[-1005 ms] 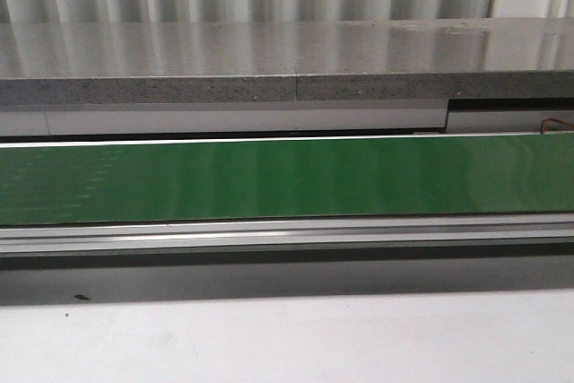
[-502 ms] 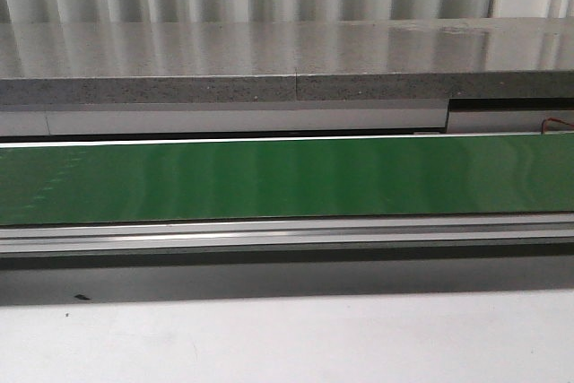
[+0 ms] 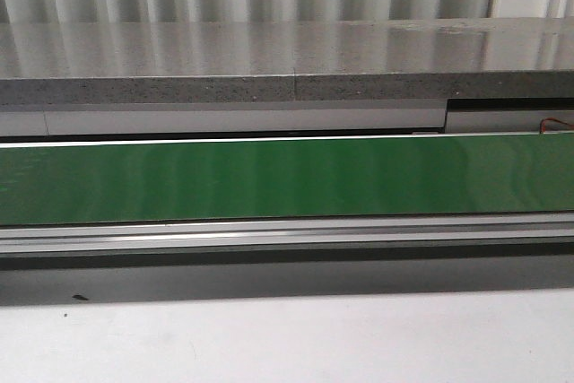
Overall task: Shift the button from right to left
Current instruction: 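Lower the right gripper and grasp the yellow push button's blue base, then lift the button and set it on the conveyor belt, open right gripper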
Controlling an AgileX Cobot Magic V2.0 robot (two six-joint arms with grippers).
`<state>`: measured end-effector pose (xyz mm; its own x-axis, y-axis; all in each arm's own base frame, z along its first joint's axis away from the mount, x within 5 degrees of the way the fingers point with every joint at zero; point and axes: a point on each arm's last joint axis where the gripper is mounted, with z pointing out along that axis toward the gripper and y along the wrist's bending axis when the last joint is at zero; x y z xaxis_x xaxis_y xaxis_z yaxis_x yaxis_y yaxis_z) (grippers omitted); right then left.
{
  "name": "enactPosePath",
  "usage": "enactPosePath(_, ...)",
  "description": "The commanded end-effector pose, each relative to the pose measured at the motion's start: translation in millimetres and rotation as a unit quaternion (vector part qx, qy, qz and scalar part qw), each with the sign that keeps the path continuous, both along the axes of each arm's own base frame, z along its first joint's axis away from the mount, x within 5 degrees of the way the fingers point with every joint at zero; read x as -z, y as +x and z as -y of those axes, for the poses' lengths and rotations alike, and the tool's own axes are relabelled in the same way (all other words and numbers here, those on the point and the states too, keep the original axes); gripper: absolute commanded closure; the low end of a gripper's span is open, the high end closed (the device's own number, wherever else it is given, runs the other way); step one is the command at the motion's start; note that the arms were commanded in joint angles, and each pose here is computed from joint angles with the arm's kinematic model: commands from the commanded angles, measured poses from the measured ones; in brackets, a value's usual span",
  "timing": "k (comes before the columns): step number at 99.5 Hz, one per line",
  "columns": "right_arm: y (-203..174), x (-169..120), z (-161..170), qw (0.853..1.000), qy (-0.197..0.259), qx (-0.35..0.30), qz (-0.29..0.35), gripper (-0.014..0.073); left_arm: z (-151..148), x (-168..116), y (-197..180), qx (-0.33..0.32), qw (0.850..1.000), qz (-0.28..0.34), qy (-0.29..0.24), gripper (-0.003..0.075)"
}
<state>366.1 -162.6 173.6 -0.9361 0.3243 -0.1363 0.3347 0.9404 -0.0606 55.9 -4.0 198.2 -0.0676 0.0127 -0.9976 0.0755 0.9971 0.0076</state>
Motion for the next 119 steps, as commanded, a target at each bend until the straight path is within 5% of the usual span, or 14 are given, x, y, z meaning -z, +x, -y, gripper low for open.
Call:
enactPosePath(1,-4,-49,2,0.998,-0.03,-0.005,0.047,0.0421,1,5,-1,0.004,0.999,0.034,-0.01,0.0741)
enactPosePath(45,-31,-144,-71,0.99,0.006,-0.048,0.132,0.0421,1,5,-1,0.004,0.999,0.034,-0.01,0.0741)
enactPosePath(74,-23,-123,-135,0.988,0.047,-0.079,0.122,0.0421,1,5,-1,0.004,0.999,0.034,-0.01,0.0741)
enactPosePath(119,-18,-88,-136,0.991,0.043,-0.057,0.112,0.0382,1,5,-1,0.004,0.999,0.034,-0.01,0.0741)
